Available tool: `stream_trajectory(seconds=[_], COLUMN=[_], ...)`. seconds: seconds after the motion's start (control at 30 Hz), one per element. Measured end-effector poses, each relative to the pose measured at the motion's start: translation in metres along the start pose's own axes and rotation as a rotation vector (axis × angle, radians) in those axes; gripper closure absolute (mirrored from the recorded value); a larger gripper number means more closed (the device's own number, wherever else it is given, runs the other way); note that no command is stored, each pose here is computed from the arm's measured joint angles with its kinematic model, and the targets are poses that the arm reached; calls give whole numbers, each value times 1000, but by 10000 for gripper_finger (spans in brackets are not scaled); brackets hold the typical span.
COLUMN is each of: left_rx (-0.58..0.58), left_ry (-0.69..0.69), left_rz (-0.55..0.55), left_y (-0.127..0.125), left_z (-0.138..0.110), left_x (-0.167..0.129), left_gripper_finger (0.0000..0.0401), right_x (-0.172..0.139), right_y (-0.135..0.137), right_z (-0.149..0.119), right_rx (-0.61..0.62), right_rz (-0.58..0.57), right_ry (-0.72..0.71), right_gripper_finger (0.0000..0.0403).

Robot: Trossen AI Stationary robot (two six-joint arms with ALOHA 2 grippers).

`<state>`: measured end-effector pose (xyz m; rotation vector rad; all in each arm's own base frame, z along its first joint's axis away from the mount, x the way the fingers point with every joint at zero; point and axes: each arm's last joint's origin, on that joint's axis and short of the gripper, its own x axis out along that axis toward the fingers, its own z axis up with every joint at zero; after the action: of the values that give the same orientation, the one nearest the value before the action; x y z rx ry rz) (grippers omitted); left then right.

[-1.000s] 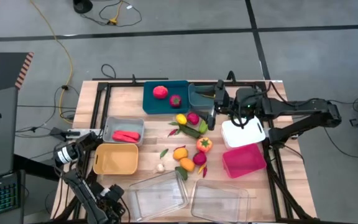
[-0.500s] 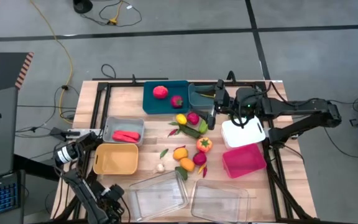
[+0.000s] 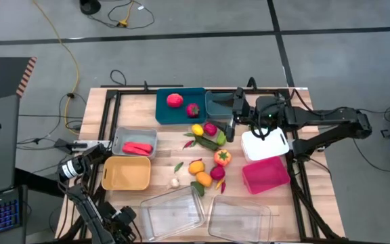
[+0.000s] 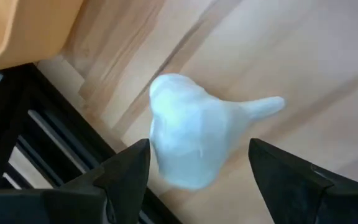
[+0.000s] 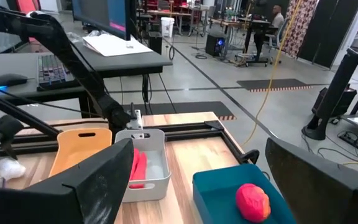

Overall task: Sort produce into baskets
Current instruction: Put the garlic into the yellow bin

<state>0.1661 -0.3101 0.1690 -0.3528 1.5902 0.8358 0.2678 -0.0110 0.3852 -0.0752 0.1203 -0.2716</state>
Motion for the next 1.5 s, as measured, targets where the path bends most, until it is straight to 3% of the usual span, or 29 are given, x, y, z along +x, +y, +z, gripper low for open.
stream_trajectory(seconds=[0.33,0.57,0.67,0.87,1.0,1.27,1.5], left_rx=[44,22,-17,-10,5,-126,-265], left_ry=[-25,-209,-211,-81,-70,32,29], left_rz=[-8,-174,-190,-150,-172,-179,-177], left_y=[8,28,39,42,38,24,20], left_z=[-2,14,20,17,16,13,14], left_x=[-62,-94,-99,-95,-94,-56,-28], left_gripper_finger=[142,141,141,141,141,141,141], right_x=[0,0,0,0,0,0,0], right_y=[0,0,0,0,0,0,0], right_z=[0,0,0,-3,-5,-6,-5], right_rx=[0,1,0,-8,-13,-14,-14], right_rz=[0,0,1,3,4,5,5], right_ry=[1,0,2,33,53,55,55], right_gripper_finger=[10,10,10,10,10,10,10])
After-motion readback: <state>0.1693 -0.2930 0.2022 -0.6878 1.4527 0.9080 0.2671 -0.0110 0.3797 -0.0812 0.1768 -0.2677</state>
